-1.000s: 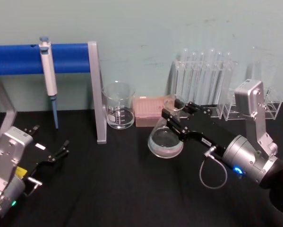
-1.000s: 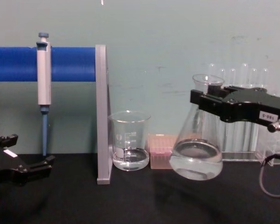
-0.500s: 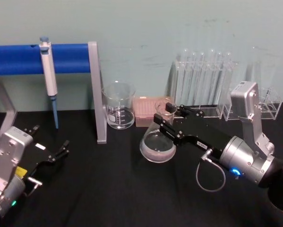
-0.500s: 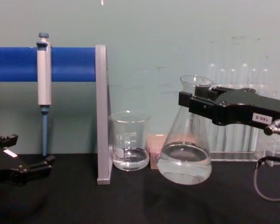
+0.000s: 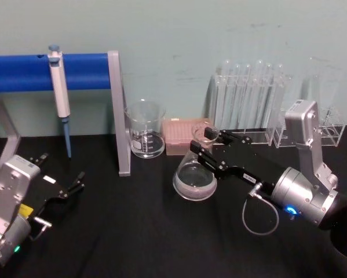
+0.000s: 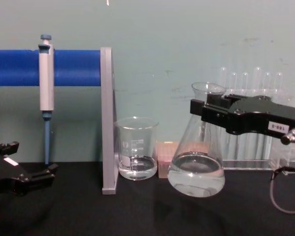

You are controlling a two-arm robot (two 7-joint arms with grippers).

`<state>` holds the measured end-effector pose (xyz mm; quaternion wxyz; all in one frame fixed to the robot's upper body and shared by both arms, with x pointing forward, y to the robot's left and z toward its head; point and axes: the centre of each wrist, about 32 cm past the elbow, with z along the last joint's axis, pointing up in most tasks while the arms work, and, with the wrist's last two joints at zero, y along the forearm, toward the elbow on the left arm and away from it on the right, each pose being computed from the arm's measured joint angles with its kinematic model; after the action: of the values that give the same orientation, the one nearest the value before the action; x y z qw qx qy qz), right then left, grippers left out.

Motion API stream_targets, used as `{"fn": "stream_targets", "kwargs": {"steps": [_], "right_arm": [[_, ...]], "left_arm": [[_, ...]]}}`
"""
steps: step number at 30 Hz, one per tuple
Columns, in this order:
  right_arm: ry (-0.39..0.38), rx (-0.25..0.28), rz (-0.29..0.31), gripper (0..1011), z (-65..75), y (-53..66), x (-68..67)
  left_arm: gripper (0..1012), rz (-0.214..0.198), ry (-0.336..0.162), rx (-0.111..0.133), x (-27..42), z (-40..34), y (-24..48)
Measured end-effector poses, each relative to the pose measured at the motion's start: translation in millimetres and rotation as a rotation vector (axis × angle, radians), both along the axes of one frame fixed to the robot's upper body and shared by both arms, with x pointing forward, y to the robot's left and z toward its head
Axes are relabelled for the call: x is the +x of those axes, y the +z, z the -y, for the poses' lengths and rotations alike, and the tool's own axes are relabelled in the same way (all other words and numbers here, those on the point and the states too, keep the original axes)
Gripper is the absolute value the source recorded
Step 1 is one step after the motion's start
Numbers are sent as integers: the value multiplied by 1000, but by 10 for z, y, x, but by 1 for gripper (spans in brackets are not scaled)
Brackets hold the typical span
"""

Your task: Grasp the erlenmeyer flask with one hand, shake it three times, then place it back.

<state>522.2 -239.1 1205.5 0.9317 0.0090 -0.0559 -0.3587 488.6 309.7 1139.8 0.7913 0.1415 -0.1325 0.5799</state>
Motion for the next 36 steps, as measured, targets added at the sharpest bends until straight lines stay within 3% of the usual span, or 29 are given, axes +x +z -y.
{"fn": "stream_targets", "kwargs": {"steps": [36], "right_arm": [[74, -49, -27, 453, 210, -211, 201]], "left_arm": [[1001, 0, 0, 0, 0, 0, 0]]}}
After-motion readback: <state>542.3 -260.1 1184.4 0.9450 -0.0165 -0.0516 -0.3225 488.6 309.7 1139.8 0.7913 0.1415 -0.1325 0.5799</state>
